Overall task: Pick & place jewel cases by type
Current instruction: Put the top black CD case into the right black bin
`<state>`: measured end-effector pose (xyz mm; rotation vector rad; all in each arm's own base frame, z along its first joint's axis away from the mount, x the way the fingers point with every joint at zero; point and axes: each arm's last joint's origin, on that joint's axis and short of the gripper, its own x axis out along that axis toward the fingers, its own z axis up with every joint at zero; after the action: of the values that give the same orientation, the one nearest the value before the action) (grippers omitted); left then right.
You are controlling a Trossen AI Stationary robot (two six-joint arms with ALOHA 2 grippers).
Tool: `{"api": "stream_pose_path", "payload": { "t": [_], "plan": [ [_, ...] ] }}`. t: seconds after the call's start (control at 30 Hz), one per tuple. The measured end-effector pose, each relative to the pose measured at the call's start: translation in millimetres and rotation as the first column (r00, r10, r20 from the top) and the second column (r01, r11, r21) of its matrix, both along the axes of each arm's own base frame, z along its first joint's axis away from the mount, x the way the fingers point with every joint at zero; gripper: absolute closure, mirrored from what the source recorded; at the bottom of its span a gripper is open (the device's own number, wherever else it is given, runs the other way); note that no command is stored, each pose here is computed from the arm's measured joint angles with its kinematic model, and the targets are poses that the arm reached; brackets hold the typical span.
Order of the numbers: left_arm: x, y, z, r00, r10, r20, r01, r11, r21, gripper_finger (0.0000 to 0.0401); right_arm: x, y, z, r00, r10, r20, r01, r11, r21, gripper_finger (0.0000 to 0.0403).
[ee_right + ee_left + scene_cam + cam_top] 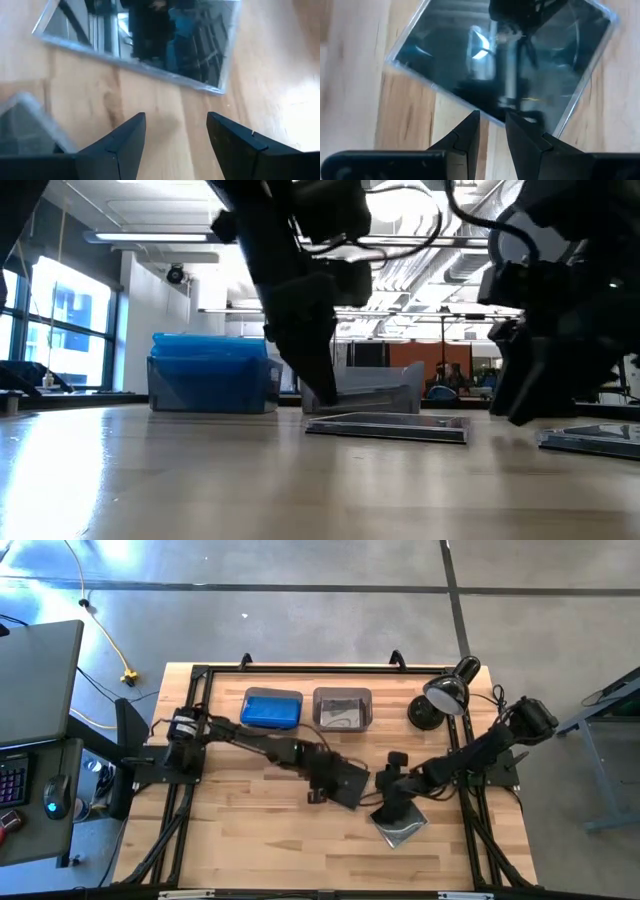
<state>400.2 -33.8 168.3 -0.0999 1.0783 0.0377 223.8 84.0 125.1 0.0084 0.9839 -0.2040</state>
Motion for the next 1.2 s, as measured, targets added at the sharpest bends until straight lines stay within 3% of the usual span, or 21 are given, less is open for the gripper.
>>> {"api": "stream_pose_path", "payload": {
  "t": [0.13, 0.23, 0.37, 0.53, 0.73, 0.97, 1.07, 1.2],
  "plan": [
    [-0.5, 25.5, -1.4, 0.992, 0.119, -0.045, -0.125, 0.98, -0.157, 0.0311, 3.3, -8.3, -1.2, 0.996, -0.094, 0.005, 0.093, 0.995, 0.041, 0.0195],
    [1.5, 38.4, -5.6, 0.987, 0.15, -0.054, -0.159, 0.963, -0.216, 0.0311, 6.2, -13.7, -2.0, 0.989, -0.146, 0.009, 0.145, 0.986, 0.078, 0.0195],
    [2.8, 47.6, -4.4, 0.986, 0.161, -0.042, -0.166, 0.953, -0.253, 0.0311, 12.7, -13.5, -9.8, 0.989, -0.15, 0.005, 0.149, 0.981, 0.122, 0.0195],
    [2.3, 47.7, -11.2, 0.992, 0.104, -0.066, -0.119, 0.946, -0.3, 0.0304, 23.7, -5.1, -19.2, 0.989, -0.146, -0.019, 0.147, 0.985, 0.087, 0.0195],
    [5.4, 46.2, -13.8, 0.996, 0.067, -0.053, -0.081, 0.938, -0.336, 0.0251, 39.9, 2.8, -9.2, 0.99, -0.136, -0.027, 0.138, 0.988, 0.07, 0.0195],
    [4.6, 45.1, -15.6, 0.967, 0.208, -0.15, -0.254, 0.861, -0.441, 0.0187, 42.9, 5.1, -0.3, 0.975, -0.189, -0.121, 0.199, 0.977, 0.077, 0.0195],
    [2.8, 45.3, -16.6, 0.942, 0.272, -0.196, -0.332, 0.836, -0.436, 0.018, 42.6, 5.7, -0.9, 0.966, -0.224, -0.127, 0.24, 0.962, 0.13, 0.0195],
    [1.9, 45.5, -16.9, 0.932, 0.296, -0.21, -0.359, 0.829, -0.428, 0.0179, 41.3, 9.9, -1.4, 0.968, -0.217, -0.125, 0.232, 0.965, 0.125, 0.0195]
  ]
}}
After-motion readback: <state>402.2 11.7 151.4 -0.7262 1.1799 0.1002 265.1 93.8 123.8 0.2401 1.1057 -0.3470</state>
